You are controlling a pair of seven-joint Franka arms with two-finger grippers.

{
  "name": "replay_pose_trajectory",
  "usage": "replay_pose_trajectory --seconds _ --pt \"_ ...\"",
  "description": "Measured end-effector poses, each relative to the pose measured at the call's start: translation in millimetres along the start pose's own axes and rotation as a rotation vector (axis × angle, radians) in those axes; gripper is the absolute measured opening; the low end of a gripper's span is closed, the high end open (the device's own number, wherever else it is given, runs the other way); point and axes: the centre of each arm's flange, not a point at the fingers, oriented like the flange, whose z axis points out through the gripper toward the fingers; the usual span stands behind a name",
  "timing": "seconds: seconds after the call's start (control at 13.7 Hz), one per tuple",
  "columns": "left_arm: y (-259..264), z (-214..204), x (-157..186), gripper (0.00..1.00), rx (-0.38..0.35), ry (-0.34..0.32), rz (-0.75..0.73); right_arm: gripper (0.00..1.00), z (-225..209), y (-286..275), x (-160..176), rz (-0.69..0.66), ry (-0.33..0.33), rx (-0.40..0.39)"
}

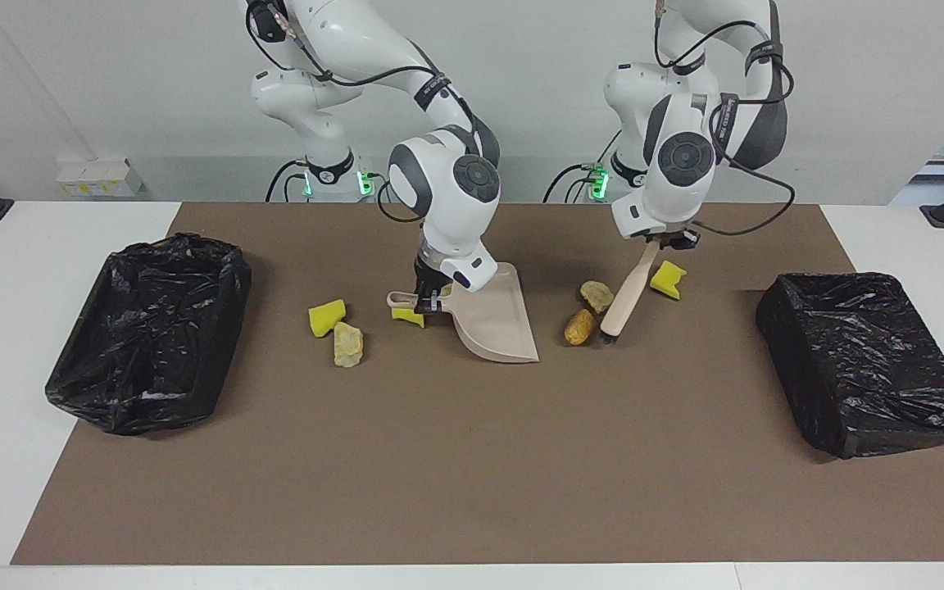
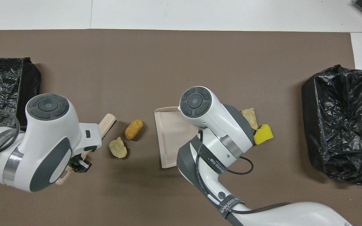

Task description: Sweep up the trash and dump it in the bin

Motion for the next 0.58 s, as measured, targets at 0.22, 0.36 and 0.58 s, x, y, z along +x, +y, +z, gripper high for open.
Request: replay_pose_trajectory --seconds 0.22,0.36,0.58 --pt "-11.2 24.9 -16.1 0.26 -0.007 -0.030 -0.220 0.32 1.6 -0.6 0.3 -0.001 -0.001 0.001" --pt "-13.1 34.4 -24.1 0.26 -0.009 -0.020 -0.361 0.32 1.4 -1.1 0.7 -0.003 -0.002 0.001" --pt "-17.5 51.9 -29.2 0.26 -0.030 0.031 -0.511 0.32 2.3 -3.6 1.3 -0.006 0.001 -0.005"
